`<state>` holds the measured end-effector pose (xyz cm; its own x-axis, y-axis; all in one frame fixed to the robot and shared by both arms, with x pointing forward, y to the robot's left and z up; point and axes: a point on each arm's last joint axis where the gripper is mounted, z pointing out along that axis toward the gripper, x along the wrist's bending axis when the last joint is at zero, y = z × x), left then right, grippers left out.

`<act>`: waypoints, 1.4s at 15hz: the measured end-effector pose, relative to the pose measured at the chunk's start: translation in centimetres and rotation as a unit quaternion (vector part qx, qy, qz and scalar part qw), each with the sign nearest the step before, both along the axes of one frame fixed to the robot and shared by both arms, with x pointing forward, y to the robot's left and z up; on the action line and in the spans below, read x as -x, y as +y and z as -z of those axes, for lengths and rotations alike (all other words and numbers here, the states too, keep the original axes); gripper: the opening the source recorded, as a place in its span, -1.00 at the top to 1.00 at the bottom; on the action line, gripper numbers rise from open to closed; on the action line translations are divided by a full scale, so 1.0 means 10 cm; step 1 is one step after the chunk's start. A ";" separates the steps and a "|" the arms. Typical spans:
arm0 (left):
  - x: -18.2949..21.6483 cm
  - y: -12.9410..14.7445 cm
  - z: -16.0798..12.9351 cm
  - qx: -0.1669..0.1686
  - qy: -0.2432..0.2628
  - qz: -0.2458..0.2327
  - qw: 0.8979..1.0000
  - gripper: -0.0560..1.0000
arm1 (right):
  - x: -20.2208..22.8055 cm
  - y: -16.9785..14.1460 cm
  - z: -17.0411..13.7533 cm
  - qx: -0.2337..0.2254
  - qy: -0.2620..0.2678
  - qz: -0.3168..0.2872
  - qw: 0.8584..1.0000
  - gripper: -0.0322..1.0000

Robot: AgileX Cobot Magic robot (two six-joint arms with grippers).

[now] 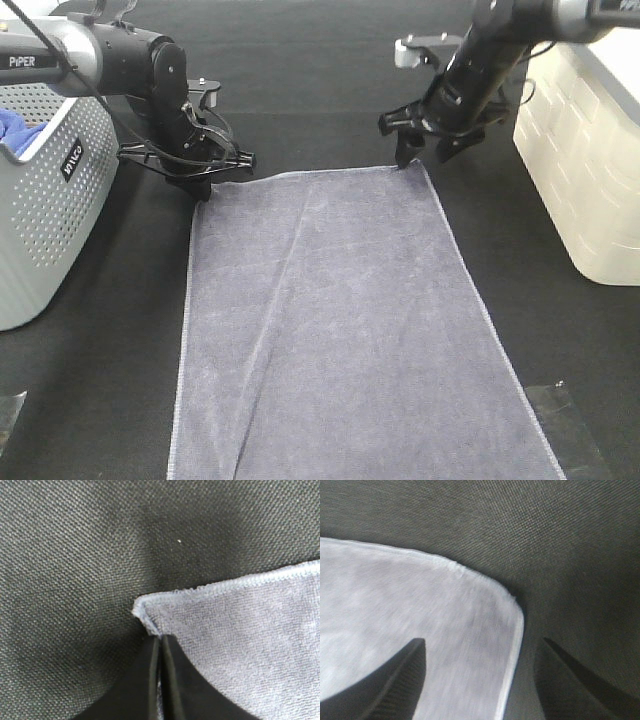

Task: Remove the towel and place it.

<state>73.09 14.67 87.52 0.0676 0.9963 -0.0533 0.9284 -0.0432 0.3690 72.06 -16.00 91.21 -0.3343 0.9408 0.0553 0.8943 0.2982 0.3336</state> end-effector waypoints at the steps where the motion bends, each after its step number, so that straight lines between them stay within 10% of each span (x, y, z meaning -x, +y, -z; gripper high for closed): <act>1: 0.00 0.00 0.00 0.000 0.000 0.000 1.000 0.89 | -0.02 0.00 0.07 -0.001 -0.004 0.001 1.000 -0.18; 7: 0.00 0.00 0.00 0.000 -0.001 0.001 1.000 0.89 | -0.09 -0.02 0.40 0.024 -0.014 -0.008 1.000 0.01; 12: -0.01 0.00 0.00 -0.001 -0.004 0.005 1.000 0.89 | -0.10 0.00 0.42 0.025 -0.013 -0.007 1.000 0.92; 21: -0.37 0.04 -0.55 -0.102 -0.177 0.087 0.975 0.89 | -0.42 -0.11 -0.21 0.104 -0.111 0.021 0.988 0.94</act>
